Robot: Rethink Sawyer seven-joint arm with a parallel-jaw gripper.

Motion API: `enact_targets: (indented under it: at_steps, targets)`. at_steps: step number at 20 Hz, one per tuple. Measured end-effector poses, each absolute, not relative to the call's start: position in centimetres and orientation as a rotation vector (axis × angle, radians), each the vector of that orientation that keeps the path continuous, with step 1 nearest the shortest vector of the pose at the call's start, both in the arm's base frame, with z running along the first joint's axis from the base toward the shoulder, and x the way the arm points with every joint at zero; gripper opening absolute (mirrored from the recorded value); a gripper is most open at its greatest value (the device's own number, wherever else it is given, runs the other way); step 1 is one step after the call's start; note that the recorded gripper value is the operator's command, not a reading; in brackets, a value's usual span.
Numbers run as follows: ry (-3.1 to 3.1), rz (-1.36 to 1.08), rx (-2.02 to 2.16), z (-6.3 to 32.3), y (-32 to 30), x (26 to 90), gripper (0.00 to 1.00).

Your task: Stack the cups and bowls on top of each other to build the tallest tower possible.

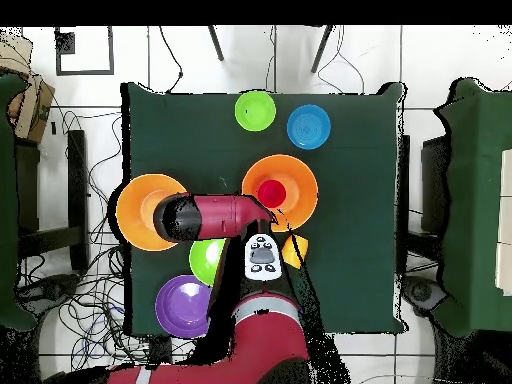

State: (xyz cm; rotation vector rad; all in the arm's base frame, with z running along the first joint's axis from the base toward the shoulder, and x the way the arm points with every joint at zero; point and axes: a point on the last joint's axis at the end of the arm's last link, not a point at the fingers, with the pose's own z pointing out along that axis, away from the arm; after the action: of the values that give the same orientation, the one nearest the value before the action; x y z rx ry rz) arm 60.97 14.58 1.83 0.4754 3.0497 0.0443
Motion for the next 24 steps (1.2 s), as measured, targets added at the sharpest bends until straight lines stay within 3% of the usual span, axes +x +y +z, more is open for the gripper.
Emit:
enact_targets:
  at_steps: [24]
  targets:
    - [3.026, 0.056, 0.433, 2.5, 16.2, 61.2, 1.0]
